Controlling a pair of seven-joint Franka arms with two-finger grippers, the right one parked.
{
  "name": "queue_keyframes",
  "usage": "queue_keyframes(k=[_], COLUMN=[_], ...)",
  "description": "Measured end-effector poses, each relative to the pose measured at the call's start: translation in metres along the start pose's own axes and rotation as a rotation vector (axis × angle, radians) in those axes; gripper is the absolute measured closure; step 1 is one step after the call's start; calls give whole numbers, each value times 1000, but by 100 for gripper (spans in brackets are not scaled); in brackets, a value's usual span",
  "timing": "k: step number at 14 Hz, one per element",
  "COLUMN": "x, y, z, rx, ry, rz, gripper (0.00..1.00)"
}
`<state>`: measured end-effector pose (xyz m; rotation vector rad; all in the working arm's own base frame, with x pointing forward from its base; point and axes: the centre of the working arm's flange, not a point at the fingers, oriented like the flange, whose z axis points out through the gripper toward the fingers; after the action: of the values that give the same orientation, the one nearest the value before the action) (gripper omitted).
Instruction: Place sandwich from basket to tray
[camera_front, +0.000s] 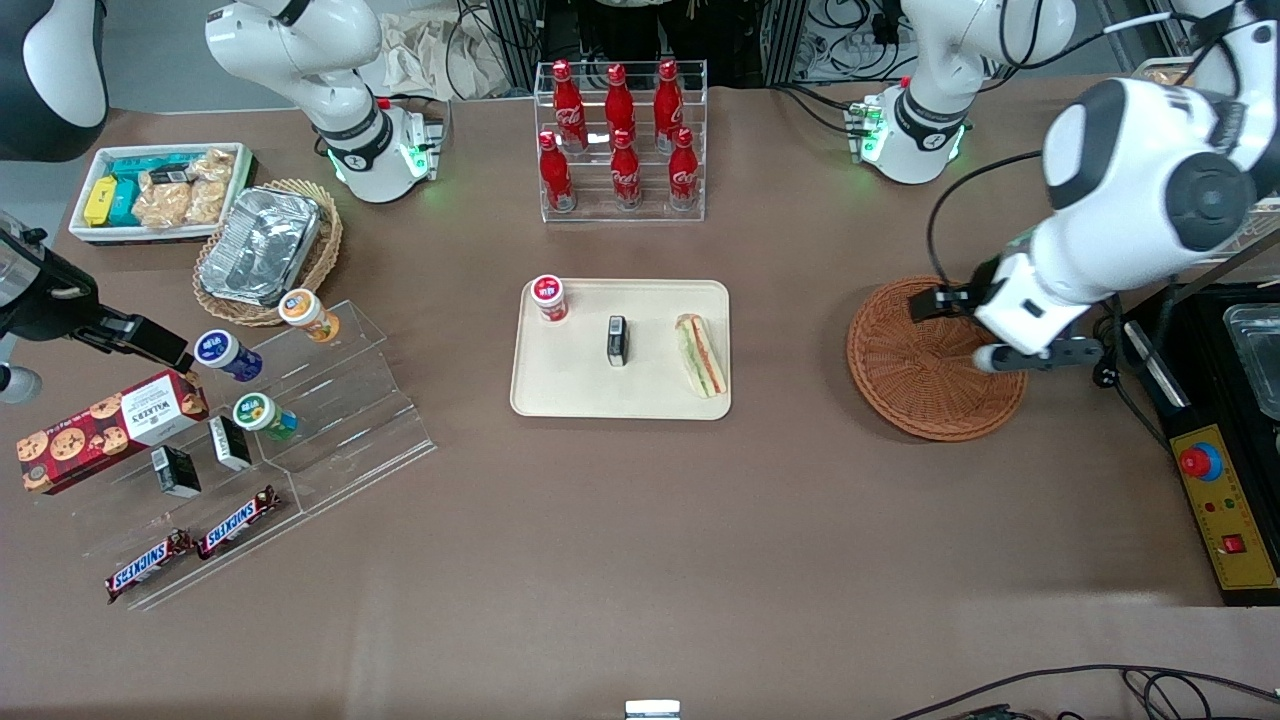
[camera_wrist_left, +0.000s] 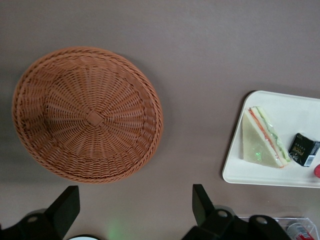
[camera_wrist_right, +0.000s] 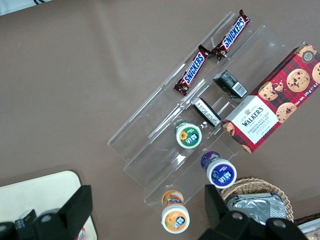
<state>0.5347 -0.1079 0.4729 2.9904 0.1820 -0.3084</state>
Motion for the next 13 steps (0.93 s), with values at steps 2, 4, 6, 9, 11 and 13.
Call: queue_keyframes(k=[2, 4, 6, 9, 11, 13], x=[2, 3, 3, 3, 5, 7], y=[-6, -9, -9, -12, -12, -10], z=[0, 0, 0, 6, 8, 6], rx=[-23, -29, -27, 49, 75, 83], ry=[-6, -6, -7, -17, -16, -19], rz=[-18, -11, 11, 34, 3, -49], gripper=[0, 0, 0, 0, 0, 0])
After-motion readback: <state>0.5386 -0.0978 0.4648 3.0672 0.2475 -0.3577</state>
